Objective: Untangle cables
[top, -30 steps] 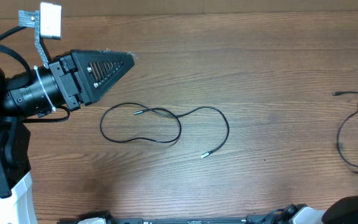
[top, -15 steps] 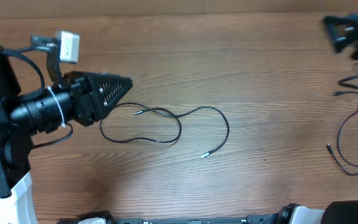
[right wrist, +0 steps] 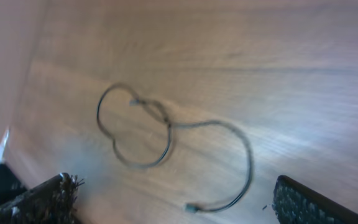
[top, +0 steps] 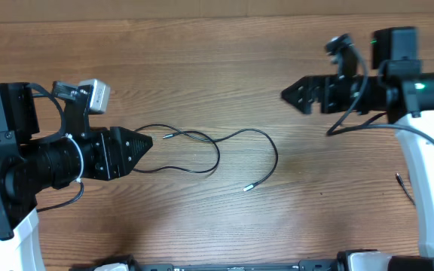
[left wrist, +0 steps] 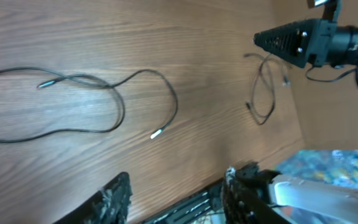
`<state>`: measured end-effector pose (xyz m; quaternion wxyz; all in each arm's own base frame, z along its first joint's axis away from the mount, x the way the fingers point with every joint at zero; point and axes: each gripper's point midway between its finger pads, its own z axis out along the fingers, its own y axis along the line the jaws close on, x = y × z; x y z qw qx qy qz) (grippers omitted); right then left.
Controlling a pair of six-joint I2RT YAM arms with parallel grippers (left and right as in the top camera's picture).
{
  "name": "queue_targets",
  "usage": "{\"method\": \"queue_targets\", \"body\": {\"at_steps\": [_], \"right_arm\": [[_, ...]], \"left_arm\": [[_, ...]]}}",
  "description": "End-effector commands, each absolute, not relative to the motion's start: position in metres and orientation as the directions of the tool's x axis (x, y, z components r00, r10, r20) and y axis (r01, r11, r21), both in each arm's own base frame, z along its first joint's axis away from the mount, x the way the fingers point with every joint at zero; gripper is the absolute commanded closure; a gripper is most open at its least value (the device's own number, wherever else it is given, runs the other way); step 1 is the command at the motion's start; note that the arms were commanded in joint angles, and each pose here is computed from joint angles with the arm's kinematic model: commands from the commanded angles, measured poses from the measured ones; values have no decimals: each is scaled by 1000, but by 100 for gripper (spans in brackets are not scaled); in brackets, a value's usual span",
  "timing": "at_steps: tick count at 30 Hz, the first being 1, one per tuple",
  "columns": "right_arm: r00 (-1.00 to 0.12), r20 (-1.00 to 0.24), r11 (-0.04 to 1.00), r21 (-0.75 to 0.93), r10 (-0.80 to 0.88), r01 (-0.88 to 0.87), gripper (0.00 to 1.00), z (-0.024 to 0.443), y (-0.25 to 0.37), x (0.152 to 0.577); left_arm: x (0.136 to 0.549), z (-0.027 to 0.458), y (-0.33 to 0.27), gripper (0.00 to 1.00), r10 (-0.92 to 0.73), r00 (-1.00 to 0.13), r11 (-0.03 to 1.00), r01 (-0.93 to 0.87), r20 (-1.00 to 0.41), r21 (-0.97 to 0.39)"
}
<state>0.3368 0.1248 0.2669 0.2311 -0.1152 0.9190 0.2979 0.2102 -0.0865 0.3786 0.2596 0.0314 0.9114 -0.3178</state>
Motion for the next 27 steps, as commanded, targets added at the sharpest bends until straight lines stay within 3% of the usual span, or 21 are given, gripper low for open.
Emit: {"method": "queue_targets", "body": {"at_steps": [1,4,7,8,14,21,24,27], "right_arm": [[-874,-471,794,483,-118,-368,0,264,145,326],[-900,-418,785,514,-122,-345,0,260,167,315],[-920,-369,814,487,-135,-316,0,247,184,309],[-927,-348,825,479,-136,-301,0,241,189,307],[-954,-225,828,483,-198,-286,0,205,234,295],[-962,-164,824,497,-219,-272,0,170,278,295],[-977,-118,846,490,-177,-212,0,156,283,298],[-994,-74,879,465,-80,-105,0,148,279,303]], "left_arm": [[210,375,-82,46,-80,-858,820,232,-508,-523],[210,374,-84,35,-78,-862,818,232,-501,-527],[209,370,-87,15,-64,-869,814,239,-490,-530],[208,369,-88,14,-56,-871,813,244,-488,-528],[218,346,-69,20,-30,-879,881,202,-476,-427],[223,315,-69,25,21,-903,877,223,-429,-426],[225,289,-57,34,13,-928,909,166,-373,-381],[230,261,-28,36,-79,-949,965,4,-304,-263]]}}
